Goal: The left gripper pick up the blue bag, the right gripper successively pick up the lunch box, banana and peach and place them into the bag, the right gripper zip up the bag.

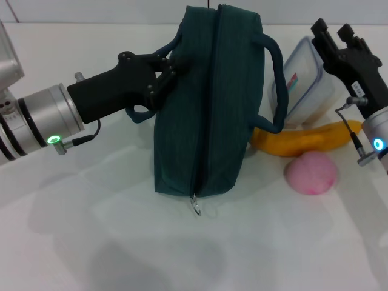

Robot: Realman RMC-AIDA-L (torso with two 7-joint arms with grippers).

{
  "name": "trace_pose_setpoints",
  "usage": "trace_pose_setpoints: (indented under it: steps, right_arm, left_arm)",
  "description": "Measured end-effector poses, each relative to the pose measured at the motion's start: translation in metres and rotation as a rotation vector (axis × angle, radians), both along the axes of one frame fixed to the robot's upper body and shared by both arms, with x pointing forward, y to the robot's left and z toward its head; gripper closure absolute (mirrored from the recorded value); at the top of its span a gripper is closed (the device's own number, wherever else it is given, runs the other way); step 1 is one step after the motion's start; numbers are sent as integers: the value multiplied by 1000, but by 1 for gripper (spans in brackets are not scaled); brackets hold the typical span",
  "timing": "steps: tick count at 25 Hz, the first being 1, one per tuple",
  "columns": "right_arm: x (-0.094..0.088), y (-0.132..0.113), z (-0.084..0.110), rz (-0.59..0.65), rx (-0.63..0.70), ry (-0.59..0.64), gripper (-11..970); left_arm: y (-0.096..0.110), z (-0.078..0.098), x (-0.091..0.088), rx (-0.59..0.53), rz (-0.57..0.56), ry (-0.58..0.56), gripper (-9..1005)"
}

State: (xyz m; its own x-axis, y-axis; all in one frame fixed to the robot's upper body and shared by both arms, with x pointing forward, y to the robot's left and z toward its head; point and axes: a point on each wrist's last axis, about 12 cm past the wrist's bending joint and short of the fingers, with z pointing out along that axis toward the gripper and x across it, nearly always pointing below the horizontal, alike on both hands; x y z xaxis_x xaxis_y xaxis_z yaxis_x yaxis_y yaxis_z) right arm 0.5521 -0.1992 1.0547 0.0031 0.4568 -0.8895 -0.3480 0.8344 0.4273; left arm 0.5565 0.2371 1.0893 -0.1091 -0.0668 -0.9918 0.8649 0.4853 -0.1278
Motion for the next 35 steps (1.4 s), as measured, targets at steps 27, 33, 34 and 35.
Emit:
trace_pose_setpoints:
  steps: [27, 33, 34, 35]
  right_arm:
    - [6, 14, 1, 57, -10, 37, 341]
    - [6, 15, 1, 58, -8, 38, 376]
    - [6, 15, 1, 58, -7, 39, 377]
    - [5, 15, 0, 59, -7, 41, 377]
  left_arm:
    - [1, -1, 0, 22, 4, -33, 956]
    - [2, -2, 1, 30, 13, -35, 957]
    - [2, -2, 1, 33, 16, -34, 957]
    - [2, -2, 1, 33, 16, -34, 957]
